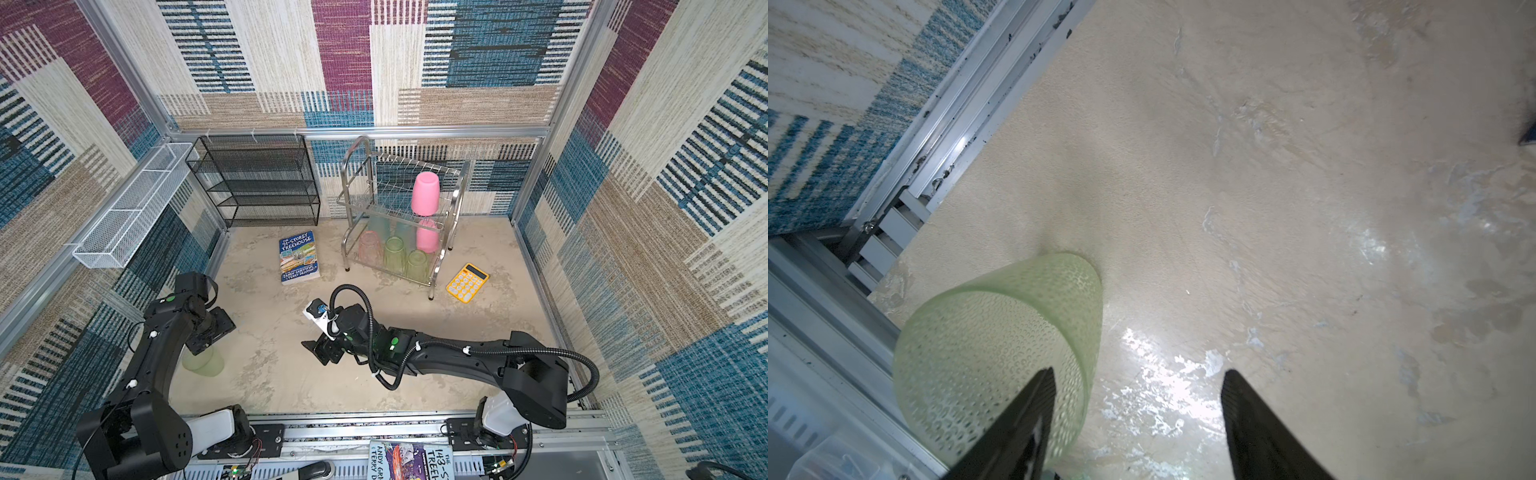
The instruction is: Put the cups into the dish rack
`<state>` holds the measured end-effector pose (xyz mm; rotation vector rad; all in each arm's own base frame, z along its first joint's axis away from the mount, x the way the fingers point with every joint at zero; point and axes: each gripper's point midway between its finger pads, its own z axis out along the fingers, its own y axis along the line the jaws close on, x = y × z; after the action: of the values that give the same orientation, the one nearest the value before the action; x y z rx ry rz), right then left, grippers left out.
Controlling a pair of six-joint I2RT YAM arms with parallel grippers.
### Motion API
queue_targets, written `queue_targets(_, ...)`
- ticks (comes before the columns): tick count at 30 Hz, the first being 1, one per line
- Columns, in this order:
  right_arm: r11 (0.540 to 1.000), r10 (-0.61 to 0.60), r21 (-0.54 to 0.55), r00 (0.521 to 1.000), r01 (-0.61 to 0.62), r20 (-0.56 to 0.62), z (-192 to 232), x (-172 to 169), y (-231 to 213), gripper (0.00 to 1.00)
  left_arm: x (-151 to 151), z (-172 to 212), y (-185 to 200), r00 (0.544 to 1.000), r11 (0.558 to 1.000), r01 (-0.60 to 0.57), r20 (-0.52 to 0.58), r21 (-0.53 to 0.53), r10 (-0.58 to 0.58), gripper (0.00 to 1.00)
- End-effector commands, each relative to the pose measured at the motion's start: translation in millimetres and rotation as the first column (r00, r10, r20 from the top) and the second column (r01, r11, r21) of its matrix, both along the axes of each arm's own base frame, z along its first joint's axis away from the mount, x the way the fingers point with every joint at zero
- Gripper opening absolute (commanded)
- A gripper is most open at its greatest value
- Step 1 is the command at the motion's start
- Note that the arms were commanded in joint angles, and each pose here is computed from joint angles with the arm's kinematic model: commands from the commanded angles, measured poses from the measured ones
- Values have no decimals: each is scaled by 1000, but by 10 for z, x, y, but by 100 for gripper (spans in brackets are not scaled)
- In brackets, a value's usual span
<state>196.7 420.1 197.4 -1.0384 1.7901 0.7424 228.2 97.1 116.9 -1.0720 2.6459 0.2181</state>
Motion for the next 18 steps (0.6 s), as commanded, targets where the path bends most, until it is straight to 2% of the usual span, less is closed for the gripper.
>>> queue_targets(1, 999, -24, 31, 1000, 23, 20, 67, 45, 0, 82, -28, -22, 37, 1000, 1000, -6, -20, 17, 6, 65)
queue_targets(9, 999, -41, 19, 998, 40, 50, 35, 65, -72, 82, -102, -82, 127, 997, 997, -35, -67, 64, 39, 56)
queue_targets(12, 998, -51, 23, 997, 50, 56, 7, 77, -91, 82, -99, -140, 122, 996, 998, -31, -86, 52, 36, 53)
queue_targets(14, 998, -53, 27, 997, 52, 56, -4, 80, -87, 82, -97, -170, 112, 995, 999, -26, -100, 44, 30, 46)
queue_targets(18, 998, -55, 27, 997, 54, 58, -28, 83, -94, 82, -96, -204, 107, 993, 999, -23, -111, 38, 28, 44)
